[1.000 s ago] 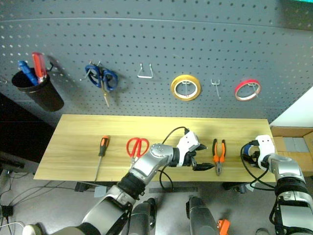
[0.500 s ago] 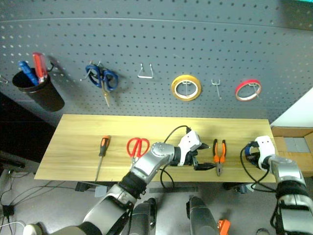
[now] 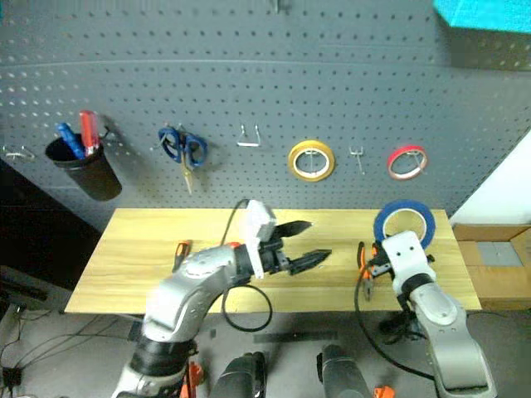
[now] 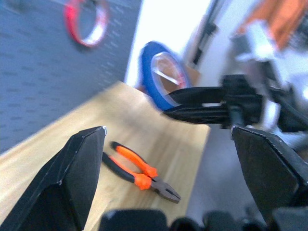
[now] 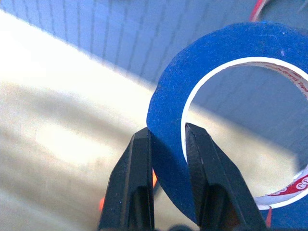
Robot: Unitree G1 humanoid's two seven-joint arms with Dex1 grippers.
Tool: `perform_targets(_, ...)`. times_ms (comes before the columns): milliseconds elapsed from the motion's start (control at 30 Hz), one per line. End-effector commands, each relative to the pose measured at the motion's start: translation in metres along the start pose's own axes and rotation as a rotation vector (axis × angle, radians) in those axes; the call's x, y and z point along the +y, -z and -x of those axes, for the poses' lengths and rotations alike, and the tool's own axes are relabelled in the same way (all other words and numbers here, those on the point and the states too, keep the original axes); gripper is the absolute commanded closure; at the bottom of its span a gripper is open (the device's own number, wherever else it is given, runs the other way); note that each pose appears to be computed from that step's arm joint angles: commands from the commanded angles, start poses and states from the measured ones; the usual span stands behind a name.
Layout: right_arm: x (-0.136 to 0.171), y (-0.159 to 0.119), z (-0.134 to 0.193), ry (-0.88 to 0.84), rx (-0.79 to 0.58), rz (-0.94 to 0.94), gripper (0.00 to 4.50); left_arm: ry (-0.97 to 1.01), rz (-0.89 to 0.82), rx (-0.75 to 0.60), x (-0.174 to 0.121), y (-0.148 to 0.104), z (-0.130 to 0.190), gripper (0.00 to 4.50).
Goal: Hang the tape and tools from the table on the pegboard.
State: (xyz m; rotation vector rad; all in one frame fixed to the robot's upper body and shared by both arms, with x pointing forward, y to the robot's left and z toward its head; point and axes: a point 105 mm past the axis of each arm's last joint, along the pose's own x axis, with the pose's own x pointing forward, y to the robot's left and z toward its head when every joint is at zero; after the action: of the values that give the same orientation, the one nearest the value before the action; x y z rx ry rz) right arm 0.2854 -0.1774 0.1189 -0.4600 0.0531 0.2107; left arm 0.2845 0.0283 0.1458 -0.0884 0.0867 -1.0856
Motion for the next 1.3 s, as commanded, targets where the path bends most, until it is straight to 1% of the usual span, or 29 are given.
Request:
perform_targets(33,-0.002,-0.037,0.001,0.05,-0.185,0.114,4.11,-0.07,-0.019,-0.059,0.0,-0.018,0.014,0.0)
perform_targets(133,0.008,-0.047,-0.006,0.002,-0.274,0.183,4.11,-0.151,-0.011,-0.067,0.009,-0.018,0.019,0.0)
perform_targets(233,0.021,-0.053,-0.029,-0.092,-0.343,0.189,4.11,-0.245,-0.016,-0.081,0.027,-0.015,0.02,0.0)
perform_targets(333,0.025,-0.057,-0.059,-0.183,-0.369,0.179,4.11,-0.248,-0.043,-0.085,0.034,-0.016,0.01,0.0)
perform_targets(400,0.026,-0.055,-0.071,-0.245,-0.356,0.172,4.11,-0.246,-0.053,-0.096,0.036,-0.019,0.004,0.0)
perform_targets(467,0.018,-0.054,-0.084,-0.258,-0.331,0.101,4.11,-0.244,-0.064,-0.108,0.038,-0.023,0.002,0.0)
perform_targets(600,0.0,-0.054,-0.106,-0.273,-0.289,0.06,4.11,-0.245,-0.079,-0.116,0.039,-0.025,0.001,0.0)
perform_targets(733,-0.007,-0.045,-0.116,-0.275,-0.227,0.057,4.11,-0.248,-0.084,-0.118,0.037,-0.025,0.0,0.0)
perform_targets(833,-0.007,-0.042,-0.118,-0.277,-0.212,0.027,4.11,-0.246,-0.084,-0.122,0.035,-0.025,-0.001,0.0)
perform_targets(900,-0.006,-0.041,-0.117,-0.277,-0.209,0.009,3.4,-0.244,-0.083,-0.121,0.033,-0.024,-0.001,0.0)
perform_targets(933,-0.005,-0.041,-0.117,-0.281,-0.209,0.004,3.19,-0.243,-0.083,-0.121,0.033,-0.024,0.0,0.0)
perform_targets(967,-0.004,-0.04,-0.116,-0.28,-0.207,0.002,2.84,-0.242,-0.083,-0.118,0.032,-0.023,-0.001,0.0)
perform_targets(1067,-0.003,-0.037,-0.112,-0.273,-0.202,-0.005,2.02,-0.234,-0.082,-0.114,0.03,-0.022,-0.002,0.0)
perform_targets(1167,-0.001,-0.03,-0.103,-0.266,-0.183,-0.022,0.96,-0.225,-0.074,-0.106,0.028,-0.02,-0.002,0.0)
perform_targets(1233,0.004,-0.023,-0.091,-0.281,-0.158,-0.04,0.26,-0.216,-0.063,-0.089,0.026,-0.014,-0.001,0.0)
perform_targets(1267,0.008,-0.02,-0.083,-0.296,-0.143,-0.049,0.04,-0.211,-0.056,-0.079,0.024,-0.01,0.001,0.0)
perform_targets(1300,0.013,-0.014,-0.074,-0.313,-0.116,-0.063,0.04,-0.205,-0.048,-0.059,0.022,-0.003,0.003,0.0)
